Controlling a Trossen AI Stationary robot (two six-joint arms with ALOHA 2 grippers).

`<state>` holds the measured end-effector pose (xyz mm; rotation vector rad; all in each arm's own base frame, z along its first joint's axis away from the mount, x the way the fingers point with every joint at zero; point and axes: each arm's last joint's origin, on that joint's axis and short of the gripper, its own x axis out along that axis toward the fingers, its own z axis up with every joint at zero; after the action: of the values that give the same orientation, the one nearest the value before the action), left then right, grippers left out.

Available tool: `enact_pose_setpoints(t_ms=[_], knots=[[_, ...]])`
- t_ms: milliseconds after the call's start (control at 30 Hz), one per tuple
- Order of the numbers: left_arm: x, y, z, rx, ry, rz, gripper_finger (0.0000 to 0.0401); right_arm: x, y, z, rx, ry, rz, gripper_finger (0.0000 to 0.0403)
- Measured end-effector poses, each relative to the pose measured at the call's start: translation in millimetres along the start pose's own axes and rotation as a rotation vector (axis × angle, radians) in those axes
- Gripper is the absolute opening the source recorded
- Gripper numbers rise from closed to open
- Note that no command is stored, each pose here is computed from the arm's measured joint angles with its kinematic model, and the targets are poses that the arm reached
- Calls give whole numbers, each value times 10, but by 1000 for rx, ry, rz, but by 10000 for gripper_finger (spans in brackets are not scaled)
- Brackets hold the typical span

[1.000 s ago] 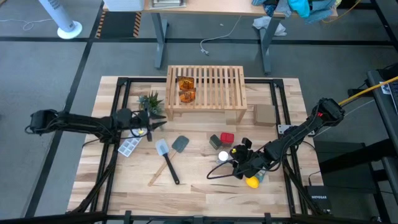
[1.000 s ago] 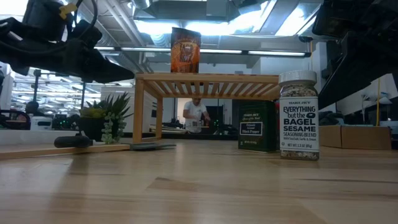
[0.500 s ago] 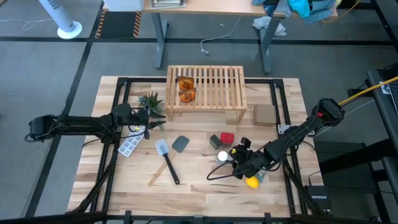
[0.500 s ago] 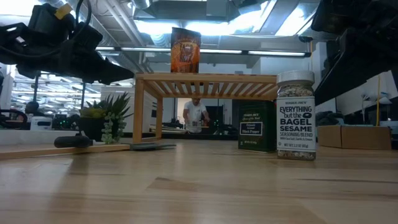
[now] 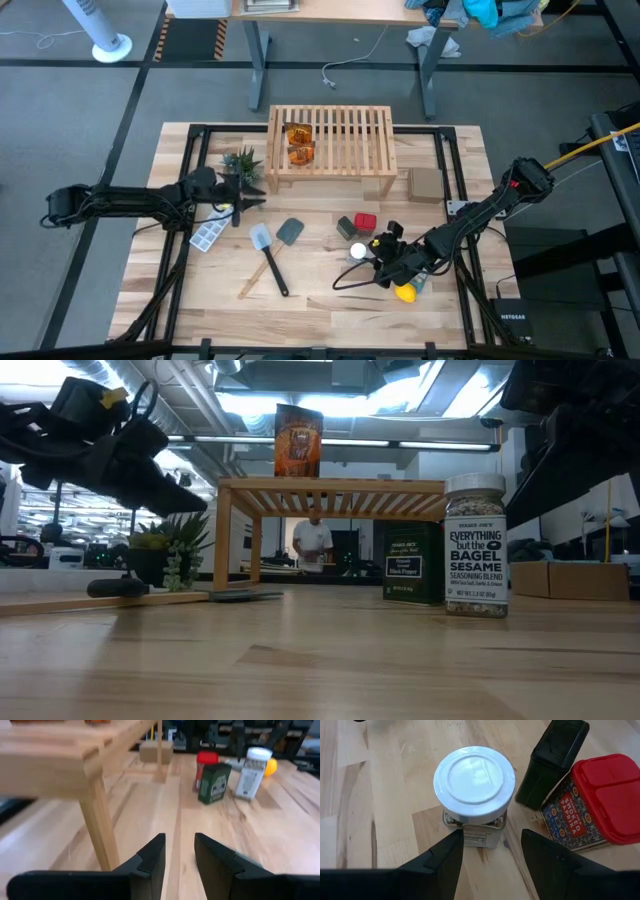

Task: Shelf spices
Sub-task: Put the white seasoning bottle on the shelf

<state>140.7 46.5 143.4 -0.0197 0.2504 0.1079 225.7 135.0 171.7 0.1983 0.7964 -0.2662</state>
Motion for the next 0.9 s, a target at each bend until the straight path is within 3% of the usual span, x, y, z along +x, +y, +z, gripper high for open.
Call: enact_pose_setpoints(t_ms=[233,533,900], knots=[[-15,-43,-122,-26,130,-24,98,-1,26,37,24,-45,13,207],[-209,-231,-226,-16,268,-135,98,-1,36,32,24,-23,41,207],[-348,-330,-21,49,35,-195,98,-1,38,32,25,-20,44,207]])
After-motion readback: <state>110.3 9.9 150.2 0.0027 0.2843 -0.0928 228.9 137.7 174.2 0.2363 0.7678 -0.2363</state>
